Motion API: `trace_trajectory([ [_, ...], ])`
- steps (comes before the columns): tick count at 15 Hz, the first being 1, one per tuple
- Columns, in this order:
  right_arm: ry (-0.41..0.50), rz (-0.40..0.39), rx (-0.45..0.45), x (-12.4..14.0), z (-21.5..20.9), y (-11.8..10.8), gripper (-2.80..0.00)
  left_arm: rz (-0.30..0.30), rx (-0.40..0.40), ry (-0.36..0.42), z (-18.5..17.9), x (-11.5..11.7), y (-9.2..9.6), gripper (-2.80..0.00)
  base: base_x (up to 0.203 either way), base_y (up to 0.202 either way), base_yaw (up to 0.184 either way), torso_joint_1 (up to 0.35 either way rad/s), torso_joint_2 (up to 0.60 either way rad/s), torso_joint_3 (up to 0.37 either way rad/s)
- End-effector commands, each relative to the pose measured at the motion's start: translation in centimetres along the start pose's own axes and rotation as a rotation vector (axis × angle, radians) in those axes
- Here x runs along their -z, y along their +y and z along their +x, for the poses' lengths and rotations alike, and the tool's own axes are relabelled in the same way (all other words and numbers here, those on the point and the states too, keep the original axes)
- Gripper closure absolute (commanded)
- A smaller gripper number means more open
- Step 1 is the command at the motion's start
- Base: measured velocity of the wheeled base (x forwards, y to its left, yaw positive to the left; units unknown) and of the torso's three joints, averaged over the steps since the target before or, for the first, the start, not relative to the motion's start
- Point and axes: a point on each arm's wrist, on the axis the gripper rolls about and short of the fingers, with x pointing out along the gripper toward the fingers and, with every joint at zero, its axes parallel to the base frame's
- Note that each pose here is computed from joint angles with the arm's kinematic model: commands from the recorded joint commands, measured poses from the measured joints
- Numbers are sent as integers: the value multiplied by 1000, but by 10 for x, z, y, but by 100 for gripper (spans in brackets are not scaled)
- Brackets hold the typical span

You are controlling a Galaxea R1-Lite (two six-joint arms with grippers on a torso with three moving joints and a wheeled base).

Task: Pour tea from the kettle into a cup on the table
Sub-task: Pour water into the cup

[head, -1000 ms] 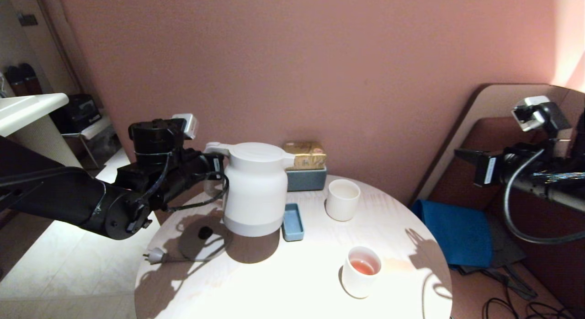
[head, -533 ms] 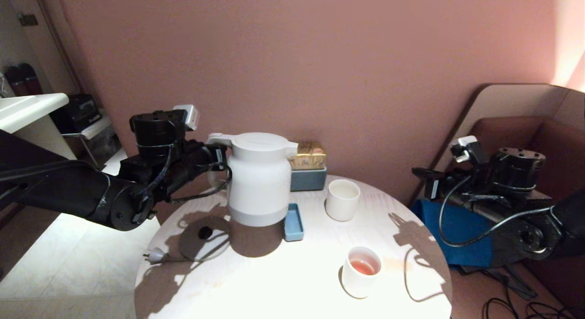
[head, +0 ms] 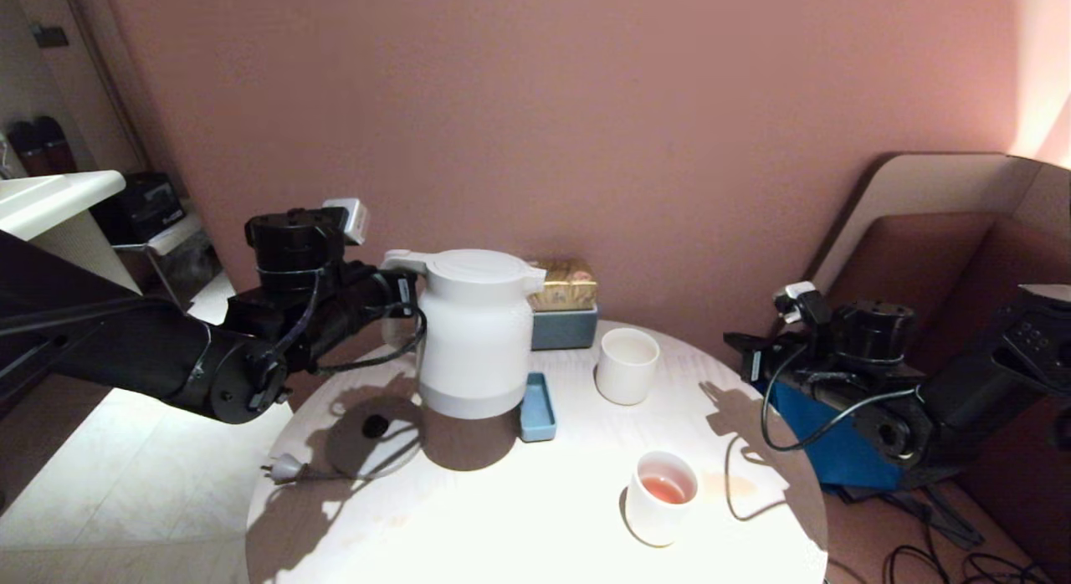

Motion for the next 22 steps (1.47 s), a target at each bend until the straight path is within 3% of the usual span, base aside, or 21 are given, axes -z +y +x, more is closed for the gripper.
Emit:
trace_trajectory([
  [1,8,-13,-28,6,8,9,0,-2,1,7,2,3,0,0,0,0,0,0,0,0],
  [7,-1,-75,-101,22,33,41,0,-1,2,8,2,4,0,0,0,0,0,0,0,0],
  [10,-17,-91,-50,25,53,49,0,-1,2,13,2,5,0,0,0,0,0,0,0,0],
  [22,-25,-124,-17,26,80,42,0,-3,1,21,5,8,1,0,0,0,0,0,0,0],
])
